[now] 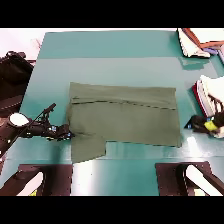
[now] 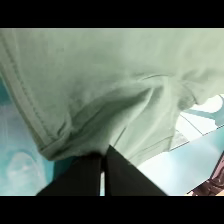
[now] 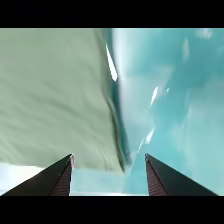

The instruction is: Fold the shirts.

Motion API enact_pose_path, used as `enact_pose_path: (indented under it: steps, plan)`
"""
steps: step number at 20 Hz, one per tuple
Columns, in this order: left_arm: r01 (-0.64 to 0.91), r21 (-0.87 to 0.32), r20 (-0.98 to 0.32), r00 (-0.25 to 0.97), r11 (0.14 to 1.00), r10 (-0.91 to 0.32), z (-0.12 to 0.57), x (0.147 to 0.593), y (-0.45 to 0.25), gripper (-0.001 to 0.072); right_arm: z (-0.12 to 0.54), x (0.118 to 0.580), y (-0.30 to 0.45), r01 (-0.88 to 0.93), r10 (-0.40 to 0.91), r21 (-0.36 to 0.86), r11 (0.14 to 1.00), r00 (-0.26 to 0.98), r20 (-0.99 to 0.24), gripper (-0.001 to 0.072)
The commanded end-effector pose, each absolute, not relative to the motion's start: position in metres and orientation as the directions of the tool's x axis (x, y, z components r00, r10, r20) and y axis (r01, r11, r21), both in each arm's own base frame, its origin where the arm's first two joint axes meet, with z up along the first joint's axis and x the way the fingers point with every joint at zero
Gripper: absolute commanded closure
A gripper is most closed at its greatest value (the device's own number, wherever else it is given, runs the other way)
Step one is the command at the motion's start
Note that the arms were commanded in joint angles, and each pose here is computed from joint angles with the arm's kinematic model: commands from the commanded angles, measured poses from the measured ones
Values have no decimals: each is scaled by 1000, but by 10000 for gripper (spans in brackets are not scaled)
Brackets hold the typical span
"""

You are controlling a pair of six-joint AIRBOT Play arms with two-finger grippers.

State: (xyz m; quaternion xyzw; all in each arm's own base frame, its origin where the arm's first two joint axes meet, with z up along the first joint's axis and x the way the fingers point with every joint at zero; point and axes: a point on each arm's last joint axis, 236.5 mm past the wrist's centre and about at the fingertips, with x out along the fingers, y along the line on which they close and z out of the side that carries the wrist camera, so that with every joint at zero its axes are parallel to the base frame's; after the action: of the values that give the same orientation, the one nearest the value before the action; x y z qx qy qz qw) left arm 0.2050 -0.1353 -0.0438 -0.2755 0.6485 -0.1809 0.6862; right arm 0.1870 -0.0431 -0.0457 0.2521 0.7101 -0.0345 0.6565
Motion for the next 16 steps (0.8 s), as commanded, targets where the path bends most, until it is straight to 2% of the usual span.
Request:
enact_pose_path:
  steps: [1, 2, 5, 7, 9, 10, 14, 16]
  plan:
    - [-92, -614, -789, 106, 784, -605, -39, 210, -135, 677, -84, 141, -26, 518, 426, 314, 795, -109, -898, 225]
    - [-92, -613, -789, 106, 784, -605, -39, 210, -135, 677, -91, 141, -19, 532, 451, 333, 778, -105, -886, 267]
    - [-92, -614, -789, 107, 784, -605, -39, 210, -135, 676, -96, 164, -1, 531, 517, 415, 739, -52, -854, 308]
    - [-90, -613, -790, 93, 785, -607, -39, 207, -135, 677, -93, 173, 6, 477, 512, 421, 771, -71, -856, 442]
    - [-83, -610, -793, 49, 788, -608, -39, 196, -136, 678, -84, 177, 10, 386, 486, 412, 826, -116, -866, 624]
    - [-69, -600, -800, 32, 797, -599, -38, 190, -134, 679, -77, 178, 9, 335, 455, 391, 857, -139, -879, 683]
    - [-43, -512, -859, 29, 858, -512, -22, 159, -114, 679, -39, 166, -1, 171, 316, 288, 942, -167, -934, 688]
    - [-47, -512, -859, 33, 858, -511, -6, 138, -115, 678, -20, 150, -8, 127, 250, 230, 965, -175, -952, 689]
